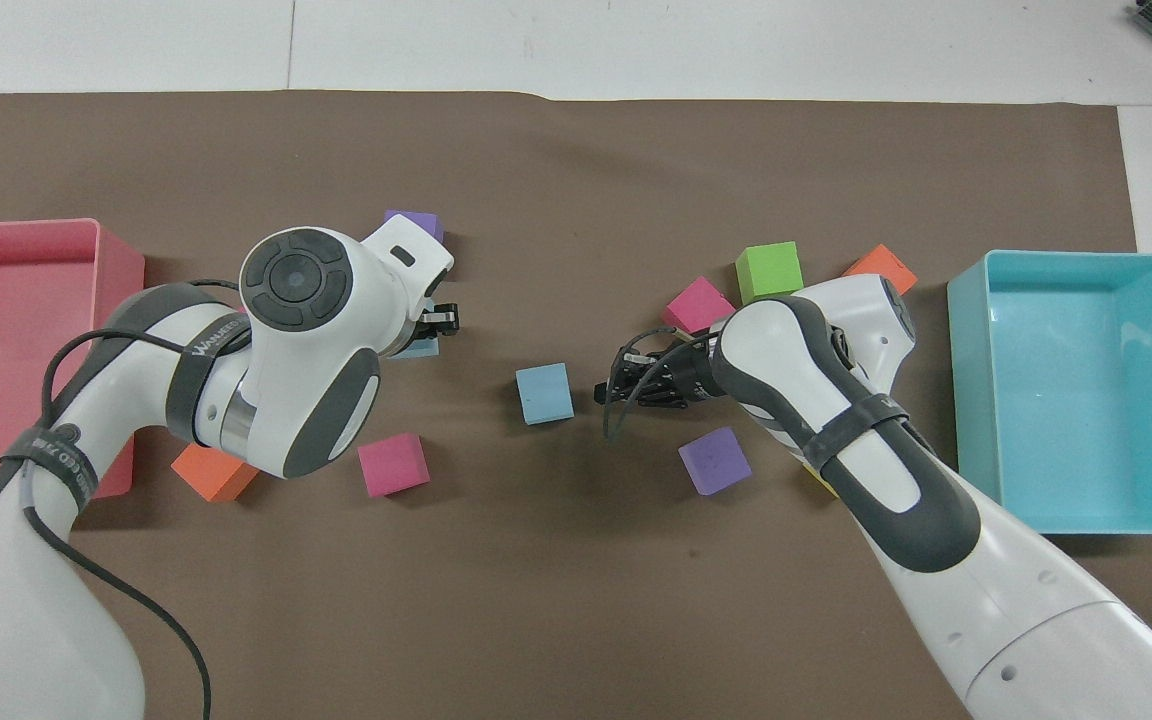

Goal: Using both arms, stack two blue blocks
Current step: 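Carry the held cube with the left gripper over the placed cube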

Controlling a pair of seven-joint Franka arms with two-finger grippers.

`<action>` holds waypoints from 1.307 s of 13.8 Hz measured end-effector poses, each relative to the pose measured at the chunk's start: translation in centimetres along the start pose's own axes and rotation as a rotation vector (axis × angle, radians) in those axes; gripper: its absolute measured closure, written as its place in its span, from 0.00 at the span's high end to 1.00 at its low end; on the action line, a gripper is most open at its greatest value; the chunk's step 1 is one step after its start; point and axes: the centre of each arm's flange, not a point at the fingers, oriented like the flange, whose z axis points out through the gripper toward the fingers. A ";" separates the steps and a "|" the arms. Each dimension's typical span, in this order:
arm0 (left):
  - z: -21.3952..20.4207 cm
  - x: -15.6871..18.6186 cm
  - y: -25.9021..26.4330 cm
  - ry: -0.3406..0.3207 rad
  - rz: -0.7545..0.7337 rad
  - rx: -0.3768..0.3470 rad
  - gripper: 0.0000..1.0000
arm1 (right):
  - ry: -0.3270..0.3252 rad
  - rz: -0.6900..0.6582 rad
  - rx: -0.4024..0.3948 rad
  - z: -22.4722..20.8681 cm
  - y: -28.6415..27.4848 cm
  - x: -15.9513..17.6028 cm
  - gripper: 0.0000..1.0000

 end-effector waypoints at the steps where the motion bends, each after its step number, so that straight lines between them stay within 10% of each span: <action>1: -0.6 -0.3 1.1 0.006 -0.028 -0.008 0.57 | 0.000 0.000 0.000 0.0 0.0 0.0 0.01; 18: 0.0 -7.0 12.0 -0.116 -0.010 -0.023 0.57 | -0.001 -0.001 0.000 0.0 0.0 0.0 0.01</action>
